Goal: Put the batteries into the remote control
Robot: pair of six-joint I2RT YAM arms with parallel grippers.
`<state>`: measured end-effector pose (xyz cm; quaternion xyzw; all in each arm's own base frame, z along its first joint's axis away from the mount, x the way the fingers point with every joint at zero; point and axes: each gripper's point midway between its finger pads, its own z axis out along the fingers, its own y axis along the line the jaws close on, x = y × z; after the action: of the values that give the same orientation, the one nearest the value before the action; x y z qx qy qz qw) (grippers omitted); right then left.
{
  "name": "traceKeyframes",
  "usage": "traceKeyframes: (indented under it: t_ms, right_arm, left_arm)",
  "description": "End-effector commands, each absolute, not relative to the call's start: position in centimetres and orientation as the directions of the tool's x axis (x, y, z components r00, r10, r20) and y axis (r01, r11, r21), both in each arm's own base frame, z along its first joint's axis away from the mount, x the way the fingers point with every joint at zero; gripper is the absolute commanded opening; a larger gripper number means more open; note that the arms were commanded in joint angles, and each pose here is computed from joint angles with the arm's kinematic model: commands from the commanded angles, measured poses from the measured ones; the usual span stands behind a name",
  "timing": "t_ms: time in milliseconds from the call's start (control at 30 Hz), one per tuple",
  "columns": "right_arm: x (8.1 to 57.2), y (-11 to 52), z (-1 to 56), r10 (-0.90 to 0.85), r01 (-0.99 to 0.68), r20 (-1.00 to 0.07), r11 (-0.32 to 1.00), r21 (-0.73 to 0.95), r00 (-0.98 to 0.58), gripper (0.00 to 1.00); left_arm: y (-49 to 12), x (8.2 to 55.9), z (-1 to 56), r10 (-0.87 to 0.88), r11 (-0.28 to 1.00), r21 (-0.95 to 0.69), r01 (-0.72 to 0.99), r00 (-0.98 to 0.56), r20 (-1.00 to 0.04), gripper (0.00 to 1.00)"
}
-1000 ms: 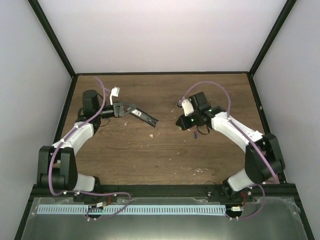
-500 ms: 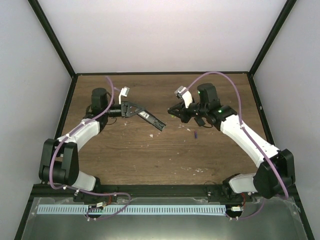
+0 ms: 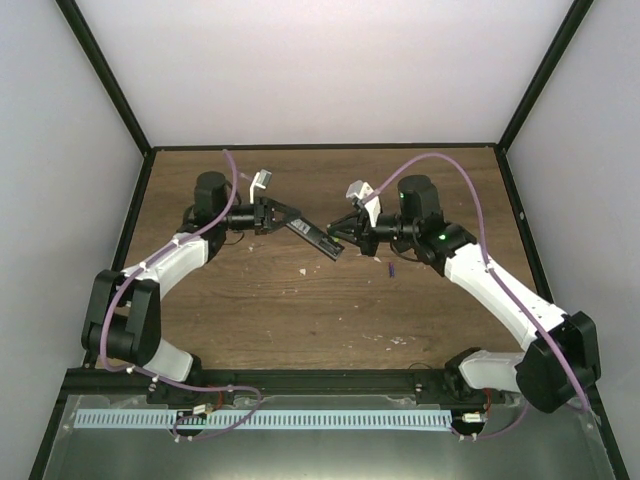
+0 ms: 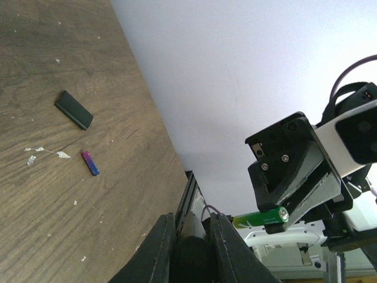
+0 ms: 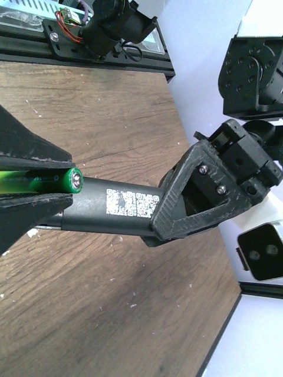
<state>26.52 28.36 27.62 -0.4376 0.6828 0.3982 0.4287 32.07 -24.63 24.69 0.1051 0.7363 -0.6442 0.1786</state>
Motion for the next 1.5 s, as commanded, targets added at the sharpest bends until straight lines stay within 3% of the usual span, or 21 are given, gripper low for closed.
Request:
traceKeyframes:
  t_ms: [0,1467]
  right_arm:
    - [25.7,28.8,28.9,-0.245,-0.965,-0.957,0.243,0.097,-0.158,0.04]
    - [25.8,29.2,23.6,-0.386,-0.959,-0.894,0.247,0.137,-0.227,0.06]
  left_arm:
    - [-25.0,32.4,25.5,-0.082,0.138,-0.926,0.353,-0.927,-0.366,0.0]
    - [-25.8,32.5,26.3,-0.051,0.126,-0.913,0.387,-0.917,-0.396,0.0]
